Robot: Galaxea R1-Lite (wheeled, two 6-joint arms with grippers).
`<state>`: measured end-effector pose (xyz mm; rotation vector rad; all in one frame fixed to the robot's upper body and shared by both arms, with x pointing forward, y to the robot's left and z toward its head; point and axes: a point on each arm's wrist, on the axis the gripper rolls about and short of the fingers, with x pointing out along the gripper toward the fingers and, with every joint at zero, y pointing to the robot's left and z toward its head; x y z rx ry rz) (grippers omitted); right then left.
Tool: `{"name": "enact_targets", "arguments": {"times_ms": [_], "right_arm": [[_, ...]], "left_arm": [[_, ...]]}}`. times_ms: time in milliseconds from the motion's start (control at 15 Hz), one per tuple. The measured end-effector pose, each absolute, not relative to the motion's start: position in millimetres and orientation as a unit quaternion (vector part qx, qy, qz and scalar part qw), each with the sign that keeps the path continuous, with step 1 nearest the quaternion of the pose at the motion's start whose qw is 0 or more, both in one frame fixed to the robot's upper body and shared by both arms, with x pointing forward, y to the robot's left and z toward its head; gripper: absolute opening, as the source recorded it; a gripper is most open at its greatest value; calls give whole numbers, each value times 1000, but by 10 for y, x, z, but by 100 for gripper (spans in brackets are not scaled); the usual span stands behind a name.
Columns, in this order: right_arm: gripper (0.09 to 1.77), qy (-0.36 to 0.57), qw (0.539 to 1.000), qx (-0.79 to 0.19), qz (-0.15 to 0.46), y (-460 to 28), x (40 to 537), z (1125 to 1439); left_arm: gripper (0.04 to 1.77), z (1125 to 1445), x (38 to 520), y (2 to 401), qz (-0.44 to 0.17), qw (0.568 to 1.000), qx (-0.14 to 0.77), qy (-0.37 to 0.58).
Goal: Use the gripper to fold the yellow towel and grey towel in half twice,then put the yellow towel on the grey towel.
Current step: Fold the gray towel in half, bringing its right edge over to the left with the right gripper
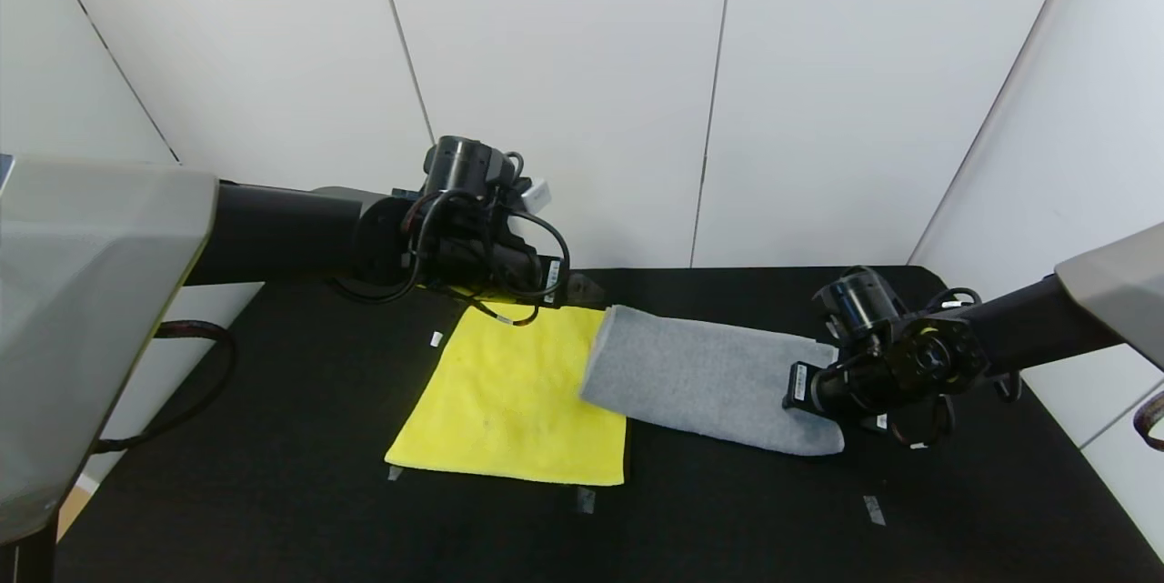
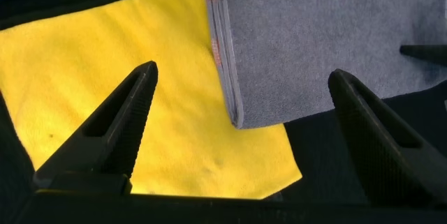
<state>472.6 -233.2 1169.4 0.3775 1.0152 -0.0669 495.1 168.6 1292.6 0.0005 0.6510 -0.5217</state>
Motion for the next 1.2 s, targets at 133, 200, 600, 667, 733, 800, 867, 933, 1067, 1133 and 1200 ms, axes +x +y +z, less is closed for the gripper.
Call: {"name": "enact_targets", "arguments": {"times_ms": [133, 200, 600, 667, 733, 800, 867, 933, 1067, 1133, 1200], "right_arm": [[11, 484, 855, 180, -33, -2338, 4726, 11684], [12, 485, 855, 180, -33, -2341, 4726, 11680], [12, 488, 853, 180, -36, -2362, 4718, 11663], [12, 487, 854, 180, -37, -2370, 4715, 11677], [12, 486, 854, 181, -37, -2376, 4707, 11705], [12, 482, 856, 183, -36, -2384, 4698, 11745], [12, 477, 859, 185, -36, -2405, 4688, 11802], [12, 473, 860, 187, -37, -2442, 4674, 11862], [12, 472, 860, 187, -47, -2561, 4636, 11984], [12, 467, 863, 187, -49, -2622, 4628, 12048], [12, 461, 866, 186, -52, -2686, 4621, 12109]], "left_arm": [[172, 12920, 4954, 1685, -253, 914, 0, 317], [172, 12918, 4956, 1684, -253, 914, 0, 317], [172, 12916, 4958, 1689, -252, 914, 0, 318], [172, 12916, 4958, 1689, -252, 914, 0, 318], [172, 12919, 4958, 1694, -252, 914, -1, 317], [172, 12922, 4958, 1698, -251, 914, -1, 317], [172, 12928, 4958, 1703, -251, 915, -1, 316], [172, 12932, 4957, 1705, -251, 915, -1, 316], [172, 12945, 4952, 1709, -251, 915, -1, 315], [172, 12951, 4949, 1707, -251, 916, -1, 314], [172, 12958, 4945, 1708, -252, 916, -1, 313]]}}
